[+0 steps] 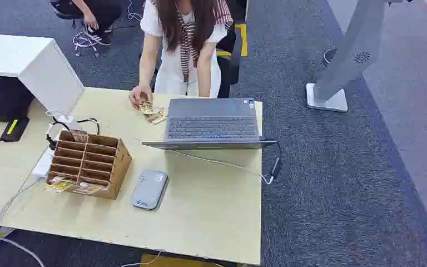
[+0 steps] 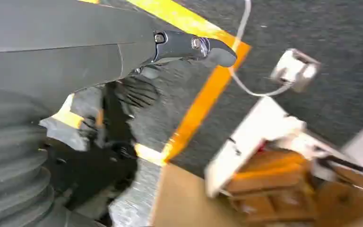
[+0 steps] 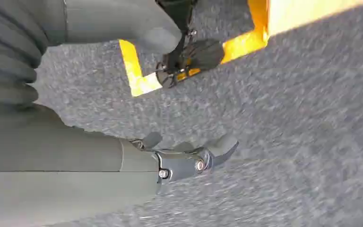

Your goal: Pass the card to the sensor for recognition and then transmit it.

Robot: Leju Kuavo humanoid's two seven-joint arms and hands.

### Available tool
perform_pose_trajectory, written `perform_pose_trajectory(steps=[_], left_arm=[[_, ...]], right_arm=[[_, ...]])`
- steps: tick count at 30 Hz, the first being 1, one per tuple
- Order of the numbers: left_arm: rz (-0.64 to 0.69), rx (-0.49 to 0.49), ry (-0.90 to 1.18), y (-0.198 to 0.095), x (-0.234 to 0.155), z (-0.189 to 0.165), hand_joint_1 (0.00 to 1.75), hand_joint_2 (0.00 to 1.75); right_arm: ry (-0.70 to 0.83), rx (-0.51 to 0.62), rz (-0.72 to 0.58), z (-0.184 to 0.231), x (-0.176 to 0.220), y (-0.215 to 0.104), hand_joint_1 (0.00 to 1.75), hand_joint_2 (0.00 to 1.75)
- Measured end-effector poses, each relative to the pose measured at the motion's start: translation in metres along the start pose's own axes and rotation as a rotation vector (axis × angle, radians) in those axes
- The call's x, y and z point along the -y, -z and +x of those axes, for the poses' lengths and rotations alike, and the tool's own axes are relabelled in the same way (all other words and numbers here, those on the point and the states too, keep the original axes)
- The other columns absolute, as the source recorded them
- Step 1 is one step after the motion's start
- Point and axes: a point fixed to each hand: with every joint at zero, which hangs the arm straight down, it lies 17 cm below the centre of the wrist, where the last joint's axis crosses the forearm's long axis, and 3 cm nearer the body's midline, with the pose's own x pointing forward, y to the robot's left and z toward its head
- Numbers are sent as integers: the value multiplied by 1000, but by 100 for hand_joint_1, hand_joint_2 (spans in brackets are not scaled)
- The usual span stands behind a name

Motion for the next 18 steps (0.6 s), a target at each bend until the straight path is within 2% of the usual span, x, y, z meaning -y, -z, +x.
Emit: perform_pose_trajectory(steps=[9,18], left_arm=[[22,196,-47,-14,-15,52,0,175],[24,394,-29,-47,-22,104,0,175]], right_arm=[[41,-82,-84,-20,12,-2,0,175],[61,-138,-126,-36,15,-5,0,175]])
